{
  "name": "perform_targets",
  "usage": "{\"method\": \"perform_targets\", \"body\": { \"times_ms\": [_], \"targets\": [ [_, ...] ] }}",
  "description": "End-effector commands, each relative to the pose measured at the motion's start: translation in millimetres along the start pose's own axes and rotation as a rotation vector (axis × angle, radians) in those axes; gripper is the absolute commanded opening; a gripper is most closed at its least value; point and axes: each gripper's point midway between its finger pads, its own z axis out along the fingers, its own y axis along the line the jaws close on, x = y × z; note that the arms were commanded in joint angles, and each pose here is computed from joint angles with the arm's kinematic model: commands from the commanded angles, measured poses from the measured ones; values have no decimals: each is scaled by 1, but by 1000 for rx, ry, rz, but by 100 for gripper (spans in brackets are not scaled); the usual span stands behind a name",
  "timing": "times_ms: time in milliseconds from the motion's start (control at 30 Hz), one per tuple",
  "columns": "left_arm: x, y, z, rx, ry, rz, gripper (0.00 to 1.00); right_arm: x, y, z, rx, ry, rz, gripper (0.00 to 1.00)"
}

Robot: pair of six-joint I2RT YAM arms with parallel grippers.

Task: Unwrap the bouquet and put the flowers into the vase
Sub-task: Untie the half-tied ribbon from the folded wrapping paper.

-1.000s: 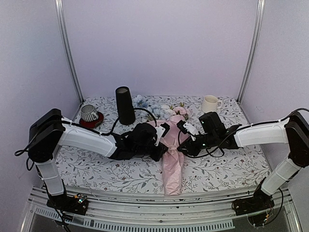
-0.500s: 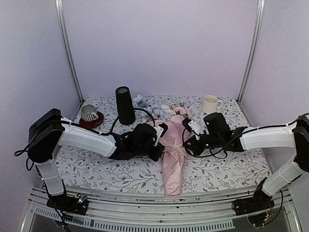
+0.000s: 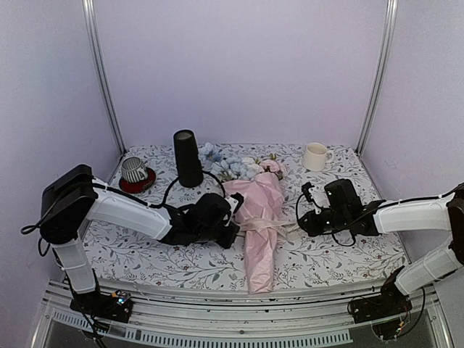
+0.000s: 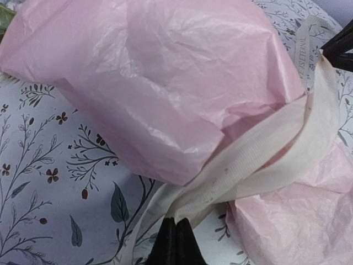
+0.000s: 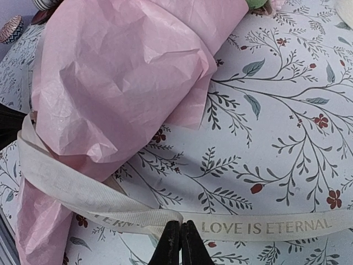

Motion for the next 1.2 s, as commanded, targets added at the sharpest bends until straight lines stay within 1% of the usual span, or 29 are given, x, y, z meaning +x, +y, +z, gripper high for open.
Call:
{"method": "perform_targets", "body": {
  "times_ms": [0, 100, 200, 233, 333, 467, 667, 767, 867, 1067, 1167],
  "targets": [
    [-2, 3, -7, 1, -8, -29, 3, -4, -1, 0, 9, 11, 22, 7],
    [-10, -3, -14, 40, -33, -21, 14, -19, 12, -7, -50, -17, -14, 14],
    [-21, -8, -20, 61, -58, -5, 21, -34, 30, -17, -133, -47, -70, 25],
    [-24, -9, -22, 67, -63, 7, 23, -39, 37, -20, -164, -58, -90, 27],
    [-33, -13, -24, 80, -80, 28, 29, -50, 60, -29, -245, -96, -171, 31],
    [-39, -17, -22, 91, -83, 49, 33, -53, 83, -29, -285, -95, -277, 32],
    [-41, -19, -8, 84, -60, 62, 37, -48, 96, -9, -281, -31, -349, 36],
    [-40, -20, -1, 89, -44, 57, 39, -44, 106, -2, -285, -11, -388, 42],
    [-37, -18, 3, 97, -28, 44, 38, -42, 110, 5, -281, 0, -410, 47],
    [-34, -10, 5, 91, -17, 17, 30, -37, 112, 24, -271, 45, -406, 47],
    [-34, -8, 5, 91, -16, 9, 28, -34, 111, 33, -253, 72, -405, 44]
  ]
}}
